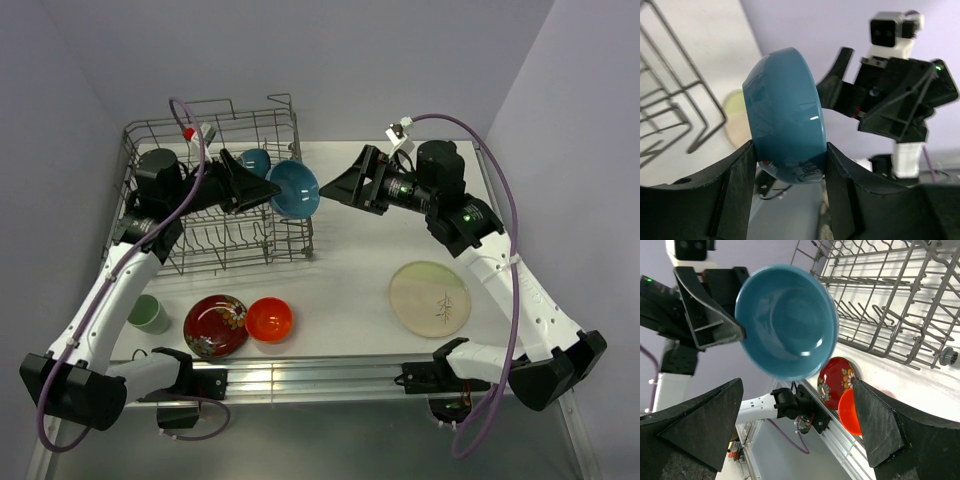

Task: Load the mixed dishes into the dish rack

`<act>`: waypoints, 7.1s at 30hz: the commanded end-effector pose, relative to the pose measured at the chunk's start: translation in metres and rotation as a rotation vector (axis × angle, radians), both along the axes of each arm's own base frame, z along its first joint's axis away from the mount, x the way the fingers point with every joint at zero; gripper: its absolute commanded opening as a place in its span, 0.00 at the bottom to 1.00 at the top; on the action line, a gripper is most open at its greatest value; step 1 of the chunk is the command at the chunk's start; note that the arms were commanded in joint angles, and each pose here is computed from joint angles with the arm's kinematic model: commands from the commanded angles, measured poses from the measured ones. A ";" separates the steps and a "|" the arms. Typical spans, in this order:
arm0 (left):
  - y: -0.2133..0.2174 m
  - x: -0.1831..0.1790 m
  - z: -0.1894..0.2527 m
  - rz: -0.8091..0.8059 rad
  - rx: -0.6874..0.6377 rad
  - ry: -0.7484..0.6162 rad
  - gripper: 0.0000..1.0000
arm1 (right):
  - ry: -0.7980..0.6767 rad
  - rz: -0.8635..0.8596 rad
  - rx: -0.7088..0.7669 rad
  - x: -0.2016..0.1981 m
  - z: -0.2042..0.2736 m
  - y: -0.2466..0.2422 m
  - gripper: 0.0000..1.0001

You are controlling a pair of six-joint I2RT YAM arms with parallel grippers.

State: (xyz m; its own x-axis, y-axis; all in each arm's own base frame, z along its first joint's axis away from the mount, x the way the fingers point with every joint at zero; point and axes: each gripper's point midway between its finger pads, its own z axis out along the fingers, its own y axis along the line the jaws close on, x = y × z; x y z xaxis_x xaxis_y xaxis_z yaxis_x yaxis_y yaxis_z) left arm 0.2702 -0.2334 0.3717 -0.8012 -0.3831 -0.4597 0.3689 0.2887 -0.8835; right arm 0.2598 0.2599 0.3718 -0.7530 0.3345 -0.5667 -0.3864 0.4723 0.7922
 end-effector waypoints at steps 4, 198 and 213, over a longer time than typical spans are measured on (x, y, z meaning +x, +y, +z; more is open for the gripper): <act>0.047 0.019 0.020 0.238 0.216 -0.145 0.00 | -0.080 -0.009 0.013 -0.001 0.018 -0.005 0.98; -0.022 -0.071 -0.001 -0.188 -0.096 -0.056 0.99 | -0.022 0.027 -0.045 -0.045 -0.031 0.006 0.00; -0.030 -0.088 0.017 -0.282 -0.190 -0.071 0.99 | 0.004 0.050 -0.033 -0.037 -0.040 0.013 0.00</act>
State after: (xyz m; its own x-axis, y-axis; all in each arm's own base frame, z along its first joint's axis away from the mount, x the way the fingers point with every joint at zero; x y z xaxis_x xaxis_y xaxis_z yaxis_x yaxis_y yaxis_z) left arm 0.1974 -0.2627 0.3671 -0.8740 -0.2616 -0.4095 0.4048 0.0743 -0.9114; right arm 0.2171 0.2687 0.2988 -0.8132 0.2447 -0.5281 -0.3399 0.5369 0.7722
